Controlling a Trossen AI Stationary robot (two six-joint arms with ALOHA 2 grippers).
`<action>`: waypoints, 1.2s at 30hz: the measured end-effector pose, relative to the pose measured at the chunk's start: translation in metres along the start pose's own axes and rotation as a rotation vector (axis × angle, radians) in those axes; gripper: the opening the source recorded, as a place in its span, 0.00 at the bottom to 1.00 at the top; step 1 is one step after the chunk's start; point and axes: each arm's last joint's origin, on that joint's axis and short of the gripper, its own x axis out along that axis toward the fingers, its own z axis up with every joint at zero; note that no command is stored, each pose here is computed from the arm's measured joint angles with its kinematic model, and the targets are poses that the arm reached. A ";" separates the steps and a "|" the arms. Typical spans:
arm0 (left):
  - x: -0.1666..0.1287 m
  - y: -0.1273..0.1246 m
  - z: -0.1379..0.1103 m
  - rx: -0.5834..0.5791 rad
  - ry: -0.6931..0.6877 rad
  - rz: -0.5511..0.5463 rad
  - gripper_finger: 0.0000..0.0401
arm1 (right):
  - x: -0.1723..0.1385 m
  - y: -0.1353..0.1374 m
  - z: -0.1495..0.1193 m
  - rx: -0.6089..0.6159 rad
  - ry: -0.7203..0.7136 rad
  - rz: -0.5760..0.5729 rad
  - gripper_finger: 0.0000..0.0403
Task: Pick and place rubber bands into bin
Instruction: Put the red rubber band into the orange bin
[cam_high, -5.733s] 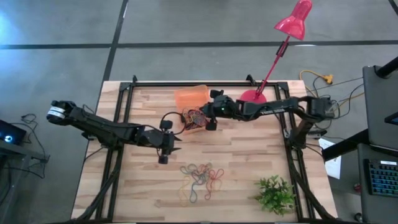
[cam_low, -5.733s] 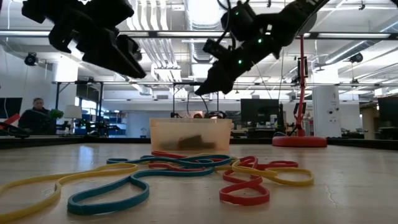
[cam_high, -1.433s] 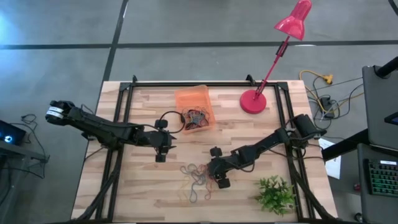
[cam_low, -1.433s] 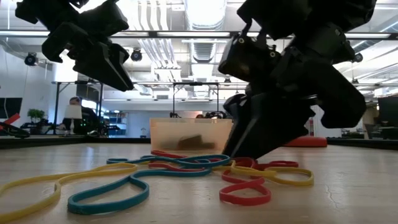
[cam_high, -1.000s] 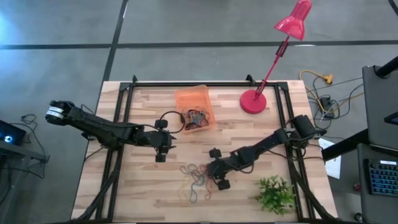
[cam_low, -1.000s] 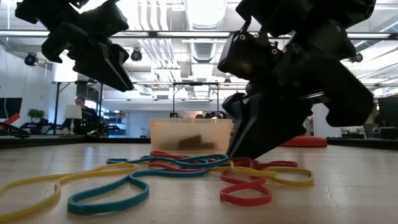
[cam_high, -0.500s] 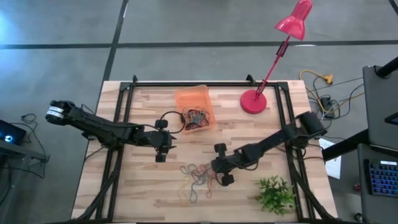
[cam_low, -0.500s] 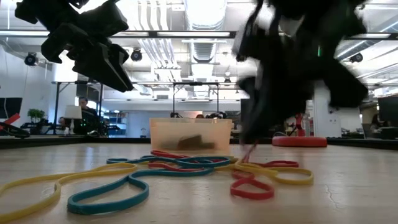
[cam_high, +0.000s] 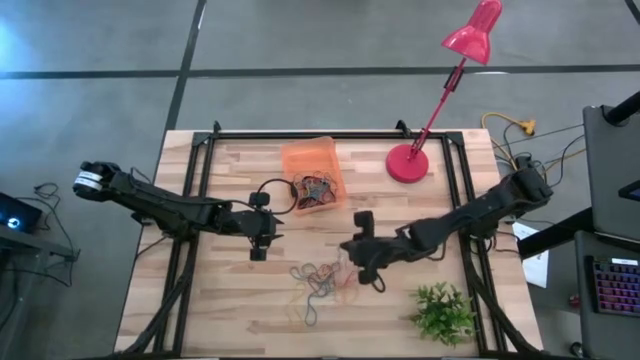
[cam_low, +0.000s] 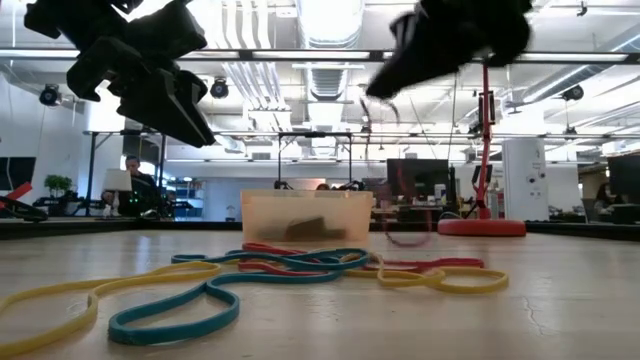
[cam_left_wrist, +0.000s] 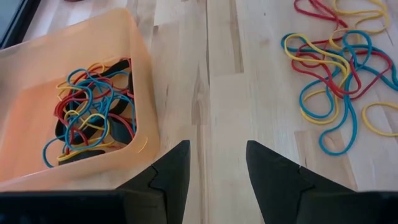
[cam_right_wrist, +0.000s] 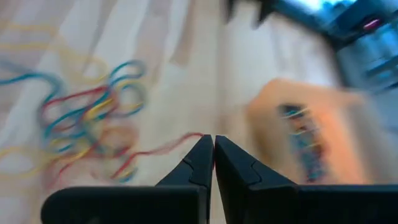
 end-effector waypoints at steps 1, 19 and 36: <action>0.000 0.000 0.000 0.000 -0.001 0.000 0.35 | -0.003 -0.003 0.004 -0.014 -0.013 -0.025 0.02; 0.000 0.000 0.000 0.000 -0.001 0.000 0.35 | 0.007 -0.098 0.039 -0.163 0.003 -0.345 0.02; 0.000 0.000 0.000 0.025 -0.001 0.000 0.35 | 0.027 -0.199 0.011 0.040 -0.100 -0.313 0.02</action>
